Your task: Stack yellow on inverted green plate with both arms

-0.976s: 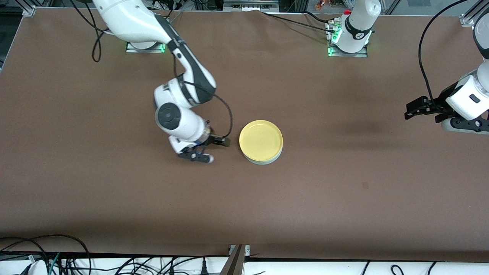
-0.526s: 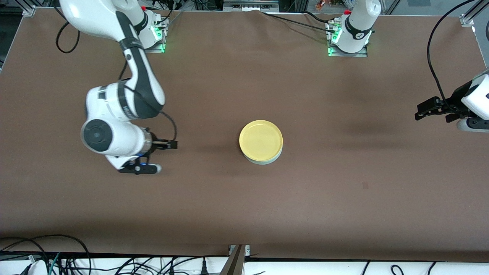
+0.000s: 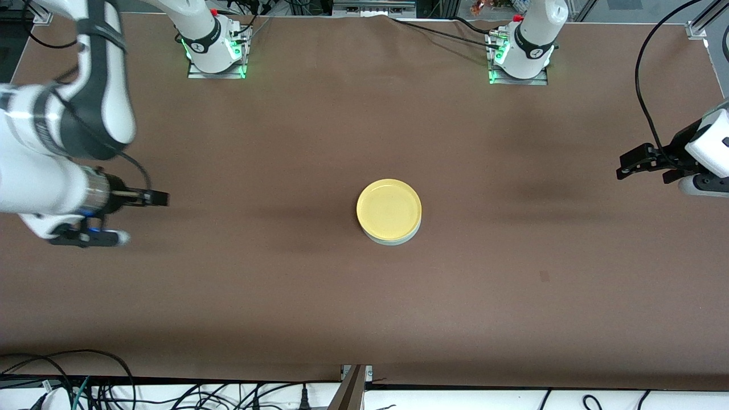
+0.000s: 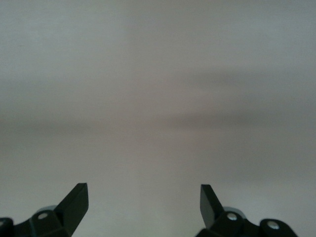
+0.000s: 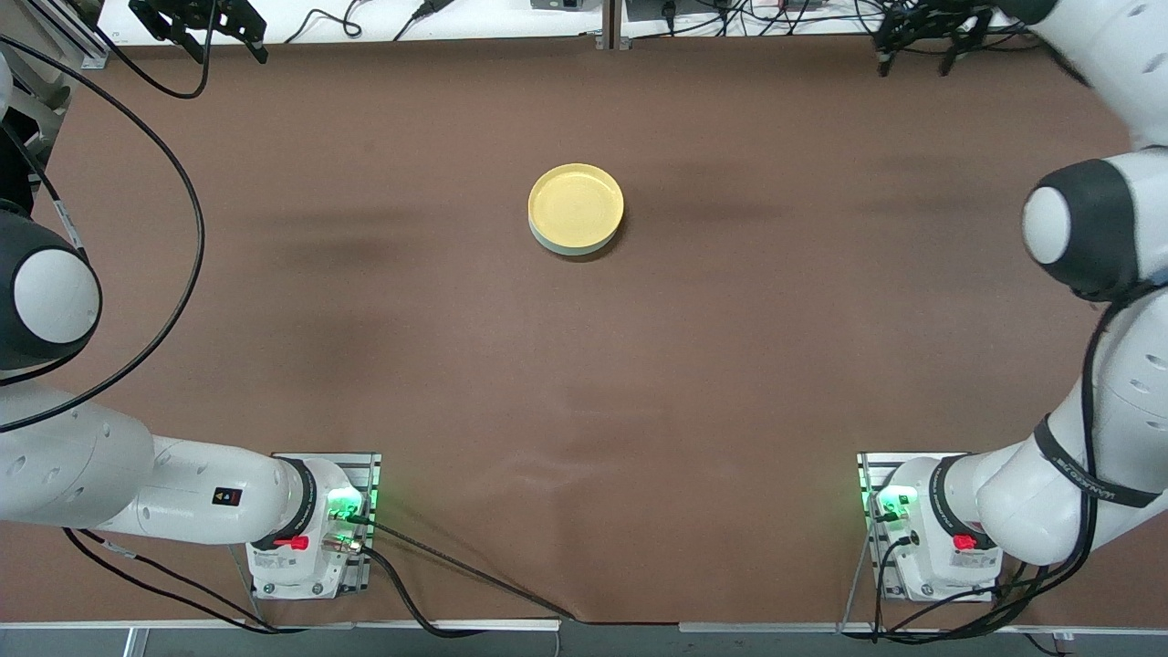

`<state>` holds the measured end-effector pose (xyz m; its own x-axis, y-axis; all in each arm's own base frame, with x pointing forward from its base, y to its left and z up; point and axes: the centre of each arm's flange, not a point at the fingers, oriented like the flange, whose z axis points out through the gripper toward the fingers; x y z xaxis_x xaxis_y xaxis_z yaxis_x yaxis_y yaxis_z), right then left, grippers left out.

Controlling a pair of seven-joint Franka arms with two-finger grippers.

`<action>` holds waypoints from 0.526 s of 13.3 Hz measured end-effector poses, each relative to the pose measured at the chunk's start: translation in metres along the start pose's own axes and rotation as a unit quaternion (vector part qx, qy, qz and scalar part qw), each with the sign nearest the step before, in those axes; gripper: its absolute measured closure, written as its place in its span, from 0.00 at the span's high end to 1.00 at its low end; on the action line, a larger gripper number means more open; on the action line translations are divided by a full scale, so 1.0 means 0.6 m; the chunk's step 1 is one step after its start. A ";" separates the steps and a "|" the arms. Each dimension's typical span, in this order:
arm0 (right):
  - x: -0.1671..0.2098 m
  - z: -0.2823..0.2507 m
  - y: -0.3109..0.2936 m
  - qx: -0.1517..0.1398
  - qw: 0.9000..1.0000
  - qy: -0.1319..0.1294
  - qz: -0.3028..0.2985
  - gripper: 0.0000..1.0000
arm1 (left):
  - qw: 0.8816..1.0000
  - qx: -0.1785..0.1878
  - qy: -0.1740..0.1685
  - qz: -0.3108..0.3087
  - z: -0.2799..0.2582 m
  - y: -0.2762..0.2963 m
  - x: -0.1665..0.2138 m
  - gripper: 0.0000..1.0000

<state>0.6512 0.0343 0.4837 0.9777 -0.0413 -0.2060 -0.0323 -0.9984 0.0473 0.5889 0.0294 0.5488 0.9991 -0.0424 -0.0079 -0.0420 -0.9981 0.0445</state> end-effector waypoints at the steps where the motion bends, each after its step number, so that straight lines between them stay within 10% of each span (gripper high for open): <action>1: -0.021 -0.018 0.023 -0.005 1.000 0.002 -0.003 1.00 | 1.000 0.000 0.000 0.001 0.000 0.001 0.000 1.00; 7: -0.164 -0.130 0.057 0.004 0.999 0.026 -0.021 1.00 | 1.000 0.010 -0.001 0.009 0.000 0.011 0.001 1.00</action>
<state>0.5703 0.0071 0.5820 0.9878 0.0019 -0.1556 0.0069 -0.9995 0.0312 0.5893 0.0226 0.5491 0.9981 -0.0610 -0.0094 -0.0608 -0.9978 0.0250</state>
